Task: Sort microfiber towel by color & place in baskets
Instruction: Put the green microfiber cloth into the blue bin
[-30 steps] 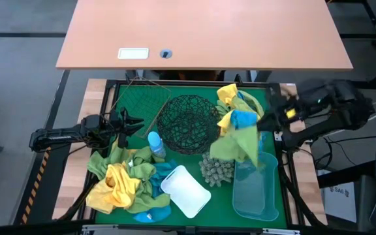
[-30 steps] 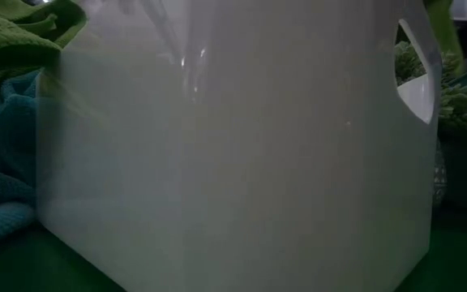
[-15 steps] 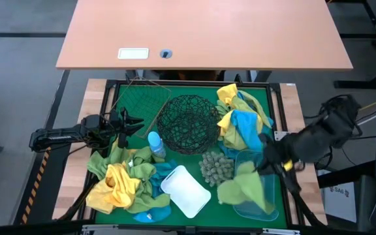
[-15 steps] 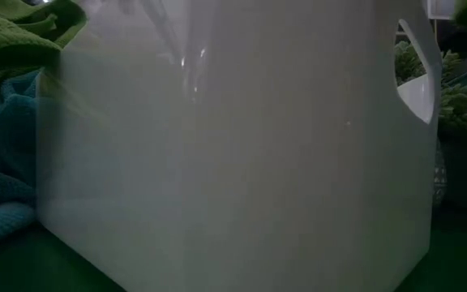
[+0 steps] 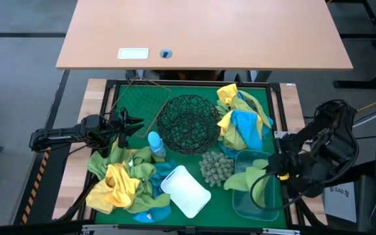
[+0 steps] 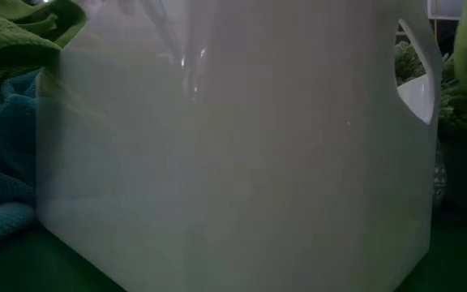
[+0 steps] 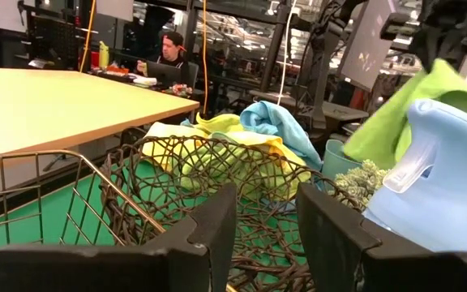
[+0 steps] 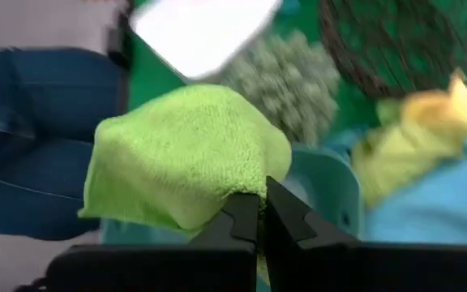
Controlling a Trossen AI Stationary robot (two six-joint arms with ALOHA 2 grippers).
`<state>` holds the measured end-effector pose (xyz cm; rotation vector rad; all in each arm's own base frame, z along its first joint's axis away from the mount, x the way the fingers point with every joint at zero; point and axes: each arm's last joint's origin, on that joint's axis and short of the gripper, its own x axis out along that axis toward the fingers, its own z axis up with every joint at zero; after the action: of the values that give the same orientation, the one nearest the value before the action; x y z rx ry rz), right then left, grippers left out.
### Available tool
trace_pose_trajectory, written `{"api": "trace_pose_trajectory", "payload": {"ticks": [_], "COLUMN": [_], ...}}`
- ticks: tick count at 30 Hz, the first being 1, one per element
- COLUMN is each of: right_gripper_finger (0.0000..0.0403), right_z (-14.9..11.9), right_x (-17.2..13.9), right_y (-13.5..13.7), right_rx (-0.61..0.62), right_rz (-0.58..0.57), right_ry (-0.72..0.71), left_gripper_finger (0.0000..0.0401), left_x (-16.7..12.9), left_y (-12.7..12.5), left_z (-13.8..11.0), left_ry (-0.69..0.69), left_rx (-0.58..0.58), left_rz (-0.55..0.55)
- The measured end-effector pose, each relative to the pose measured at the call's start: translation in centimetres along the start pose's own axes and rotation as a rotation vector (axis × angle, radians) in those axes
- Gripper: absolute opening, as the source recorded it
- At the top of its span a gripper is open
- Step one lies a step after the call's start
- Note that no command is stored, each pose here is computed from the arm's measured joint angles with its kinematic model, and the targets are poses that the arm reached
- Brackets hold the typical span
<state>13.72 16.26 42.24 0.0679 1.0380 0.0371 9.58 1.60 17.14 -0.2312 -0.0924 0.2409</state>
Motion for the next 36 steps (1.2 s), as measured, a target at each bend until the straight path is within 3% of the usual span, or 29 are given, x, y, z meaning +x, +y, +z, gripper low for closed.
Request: {"api": "trace_pose_trajectory", "payload": {"ticks": [7,22,29,36], "right_gripper_finger": [0.0002,0.0003,0.0003,0.0003], "right_z": [-0.9,-2.0,-2.0,-1.3], "right_x": [0.3,-1.3,-2.0,-1.2], "right_y": [0.1,-0.3,-1.3,-1.2], "right_rx": [0.072,0.275,0.291,0.130], "right_rz": [0.053,0.290,0.254,0.127], "right_ry": [0.117,0.442,0.324,0.134], "left_gripper_finger": [0.0124,0.0124,0.0124,0.0124], "left_x": [0.0,0.0,0.0,0.0], "left_y": [0.0,0.1,0.1,0.1], "left_z": [0.0,0.0,0.0,0.0], "left_ry": [-0.002,-0.006,-0.006,-0.006], "left_rx": [0.006,0.007,0.007,0.007], "left_rz": [0.009,0.026,0.025,0.026]}}
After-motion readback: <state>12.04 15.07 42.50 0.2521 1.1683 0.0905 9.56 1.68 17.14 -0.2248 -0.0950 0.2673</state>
